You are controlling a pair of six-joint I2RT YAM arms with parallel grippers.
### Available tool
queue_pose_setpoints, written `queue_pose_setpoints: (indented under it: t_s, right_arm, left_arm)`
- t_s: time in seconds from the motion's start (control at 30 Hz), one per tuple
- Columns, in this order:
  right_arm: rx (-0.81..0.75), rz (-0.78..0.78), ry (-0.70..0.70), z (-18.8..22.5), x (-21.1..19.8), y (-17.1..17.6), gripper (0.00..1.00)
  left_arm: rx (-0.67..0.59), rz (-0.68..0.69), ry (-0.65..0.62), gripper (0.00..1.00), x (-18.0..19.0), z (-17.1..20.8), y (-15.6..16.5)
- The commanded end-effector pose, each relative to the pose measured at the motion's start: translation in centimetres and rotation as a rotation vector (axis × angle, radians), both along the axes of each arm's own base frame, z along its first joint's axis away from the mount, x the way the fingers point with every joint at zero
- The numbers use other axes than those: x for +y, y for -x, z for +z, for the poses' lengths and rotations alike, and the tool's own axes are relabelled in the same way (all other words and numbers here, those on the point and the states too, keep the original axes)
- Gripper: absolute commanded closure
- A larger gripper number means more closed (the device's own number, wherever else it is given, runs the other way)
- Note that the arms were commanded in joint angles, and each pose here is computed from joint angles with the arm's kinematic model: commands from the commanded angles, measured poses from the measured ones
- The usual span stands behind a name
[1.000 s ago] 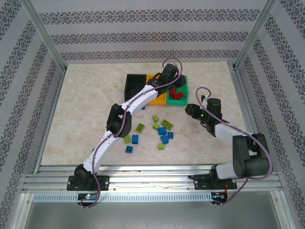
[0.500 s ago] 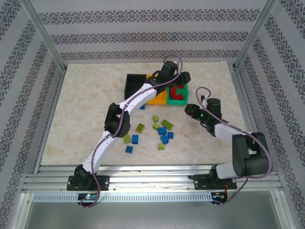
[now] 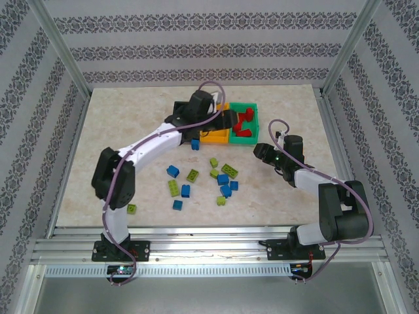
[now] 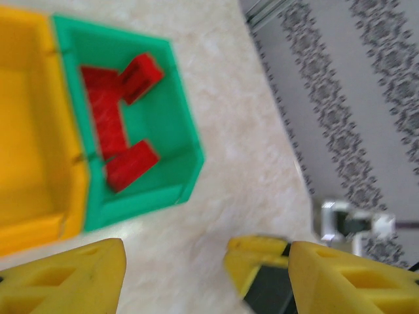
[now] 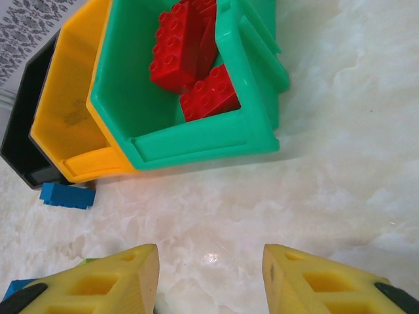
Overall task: Sort the legos into containers by color
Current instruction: Pick up the lego from the center of the table.
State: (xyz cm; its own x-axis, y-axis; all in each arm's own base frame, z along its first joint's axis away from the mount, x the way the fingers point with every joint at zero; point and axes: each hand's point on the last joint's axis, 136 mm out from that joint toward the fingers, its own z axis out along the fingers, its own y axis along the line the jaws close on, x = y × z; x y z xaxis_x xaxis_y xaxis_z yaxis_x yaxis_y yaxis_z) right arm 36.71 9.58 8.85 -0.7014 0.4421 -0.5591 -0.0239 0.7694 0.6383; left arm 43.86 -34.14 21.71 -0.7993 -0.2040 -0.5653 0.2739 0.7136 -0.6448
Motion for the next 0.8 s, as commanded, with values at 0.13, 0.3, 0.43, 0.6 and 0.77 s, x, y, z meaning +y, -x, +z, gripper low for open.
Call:
queue_pose_setpoints:
  t_s: [0.13,0.3,0.43,0.6,0.77]
  right_arm:
    - [0.113,0.175,-0.068,-2.5,3.4,2.3,0.54]
    - [0.182,0.258,-0.028,-3.7,6.4,5.0,0.54]
    - [0.19,0.323,0.068,-3.5,9.1,6.6,0.54]
    - [0.21,0.355,0.326,-4.0,10.2,8.1,0.51]
    - [0.233,0.319,0.509,-4.4,8.8,8.3,0.46]
  left_arm:
    - [0.024,0.034,-0.025,0.33,7.9,-0.6,3.3]
    - [0.092,0.095,-0.033,0.33,13.4,-2.4,5.1]
    - [0.154,0.115,0.023,0.33,16.2,-3.1,5.2]
    - [0.211,0.092,0.054,0.29,18.3,-3.5,5.4]
    - [0.265,0.097,0.112,0.27,20.7,-4.0,5.3]
